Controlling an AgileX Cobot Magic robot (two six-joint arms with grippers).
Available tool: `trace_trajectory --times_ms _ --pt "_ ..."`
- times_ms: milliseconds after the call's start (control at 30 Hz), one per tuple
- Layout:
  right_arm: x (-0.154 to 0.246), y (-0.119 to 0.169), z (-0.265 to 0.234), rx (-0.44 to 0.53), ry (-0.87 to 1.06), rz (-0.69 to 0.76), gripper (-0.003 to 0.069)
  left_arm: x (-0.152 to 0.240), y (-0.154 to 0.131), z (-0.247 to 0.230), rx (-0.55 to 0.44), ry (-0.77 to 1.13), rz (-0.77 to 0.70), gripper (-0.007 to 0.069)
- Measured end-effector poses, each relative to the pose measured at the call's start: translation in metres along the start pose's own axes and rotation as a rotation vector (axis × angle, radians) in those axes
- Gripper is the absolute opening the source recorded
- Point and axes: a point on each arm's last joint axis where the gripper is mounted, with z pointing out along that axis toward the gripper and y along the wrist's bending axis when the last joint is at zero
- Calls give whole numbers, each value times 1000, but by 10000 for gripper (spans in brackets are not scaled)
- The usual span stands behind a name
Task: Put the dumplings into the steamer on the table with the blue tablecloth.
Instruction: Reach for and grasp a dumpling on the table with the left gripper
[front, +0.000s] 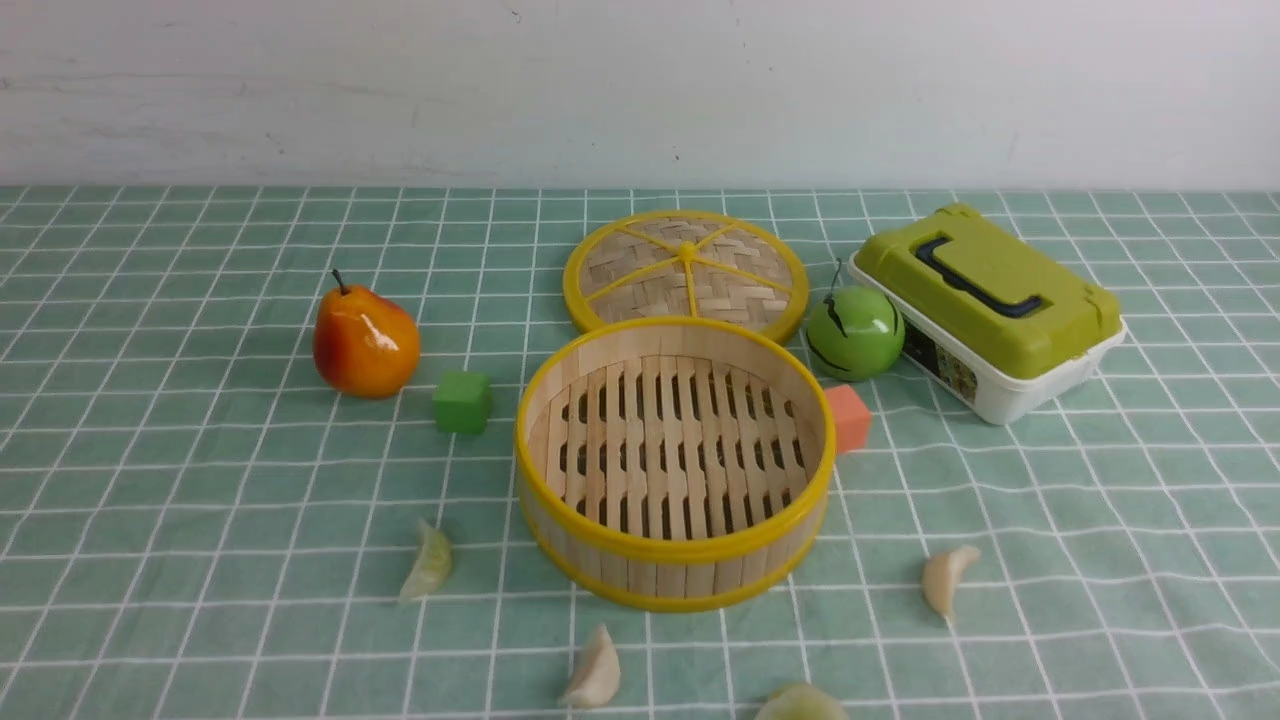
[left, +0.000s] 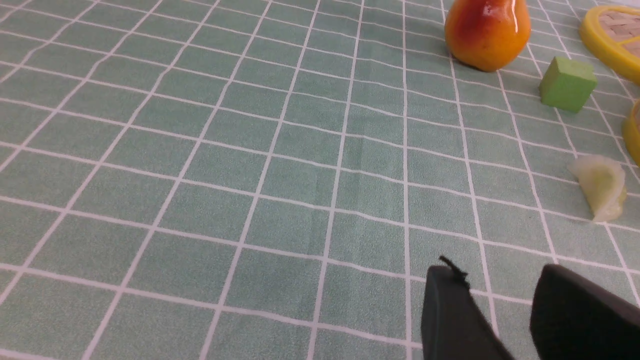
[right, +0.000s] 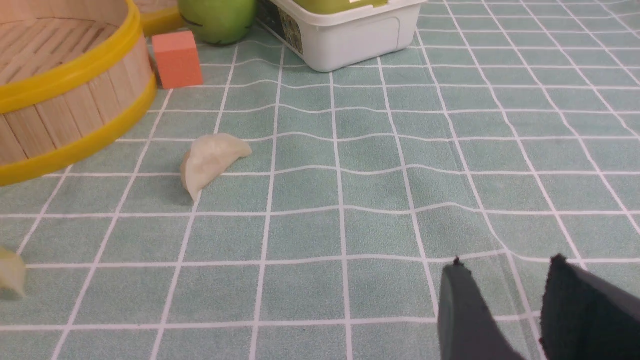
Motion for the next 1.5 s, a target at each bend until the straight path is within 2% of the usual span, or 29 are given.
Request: trace_trajectory --times_ms 1500 --pt "0 1 0 -8 0 20 239 0 0 0 0 0 0 237"
